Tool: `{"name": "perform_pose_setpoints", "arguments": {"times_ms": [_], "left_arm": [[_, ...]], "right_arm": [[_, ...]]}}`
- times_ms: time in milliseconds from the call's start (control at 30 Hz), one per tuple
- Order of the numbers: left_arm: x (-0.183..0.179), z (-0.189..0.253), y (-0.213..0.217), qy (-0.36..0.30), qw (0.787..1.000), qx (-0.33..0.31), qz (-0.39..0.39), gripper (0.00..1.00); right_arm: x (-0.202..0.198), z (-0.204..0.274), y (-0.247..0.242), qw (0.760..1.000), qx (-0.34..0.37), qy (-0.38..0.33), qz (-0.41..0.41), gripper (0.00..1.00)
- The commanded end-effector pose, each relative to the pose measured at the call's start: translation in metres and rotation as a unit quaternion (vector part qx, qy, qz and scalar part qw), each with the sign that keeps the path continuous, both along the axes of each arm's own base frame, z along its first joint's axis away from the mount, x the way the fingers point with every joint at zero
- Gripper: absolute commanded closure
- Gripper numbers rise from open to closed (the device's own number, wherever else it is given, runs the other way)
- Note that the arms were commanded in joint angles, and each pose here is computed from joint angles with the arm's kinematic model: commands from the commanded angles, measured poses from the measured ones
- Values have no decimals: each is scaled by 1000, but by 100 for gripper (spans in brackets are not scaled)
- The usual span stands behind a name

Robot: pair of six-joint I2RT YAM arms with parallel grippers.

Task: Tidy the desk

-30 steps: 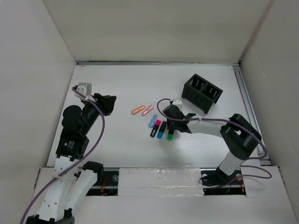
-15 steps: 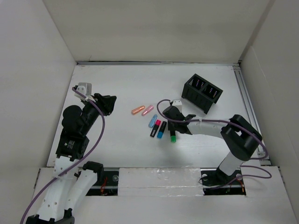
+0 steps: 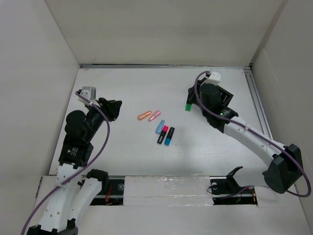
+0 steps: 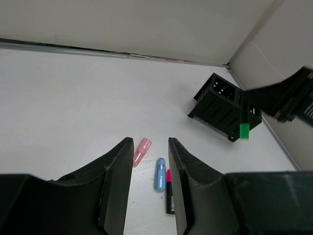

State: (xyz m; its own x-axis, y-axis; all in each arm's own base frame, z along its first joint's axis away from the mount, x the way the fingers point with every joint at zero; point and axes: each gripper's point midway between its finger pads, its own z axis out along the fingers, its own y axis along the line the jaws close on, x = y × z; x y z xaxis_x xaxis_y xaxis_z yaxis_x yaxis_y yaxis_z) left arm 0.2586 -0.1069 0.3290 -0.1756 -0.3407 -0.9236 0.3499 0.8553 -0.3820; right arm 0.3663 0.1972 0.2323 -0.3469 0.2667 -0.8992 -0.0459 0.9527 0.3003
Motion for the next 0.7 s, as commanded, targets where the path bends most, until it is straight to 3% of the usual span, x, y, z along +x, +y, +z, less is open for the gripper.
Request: {"name": "perform_pose_setpoints", "arguments": {"times_ms": [0,133,300,667], "left_arm": [[0,10,1,-25,1000,0,0,69],[0,11,1,-27,1000,0,0,69],[-3,15,2,-35,999,-2,0,69],[-3,14,0,-35,999,-2,-5,69]], "right_arm": [[39,72,-41,990,27,-106,-87,100],[64,90,-99,967,28,-154,-201,100],[93,71,-180,929,-3,-151,-338,100],[86,29,-243,890,-46,-108,-441,100]]}}
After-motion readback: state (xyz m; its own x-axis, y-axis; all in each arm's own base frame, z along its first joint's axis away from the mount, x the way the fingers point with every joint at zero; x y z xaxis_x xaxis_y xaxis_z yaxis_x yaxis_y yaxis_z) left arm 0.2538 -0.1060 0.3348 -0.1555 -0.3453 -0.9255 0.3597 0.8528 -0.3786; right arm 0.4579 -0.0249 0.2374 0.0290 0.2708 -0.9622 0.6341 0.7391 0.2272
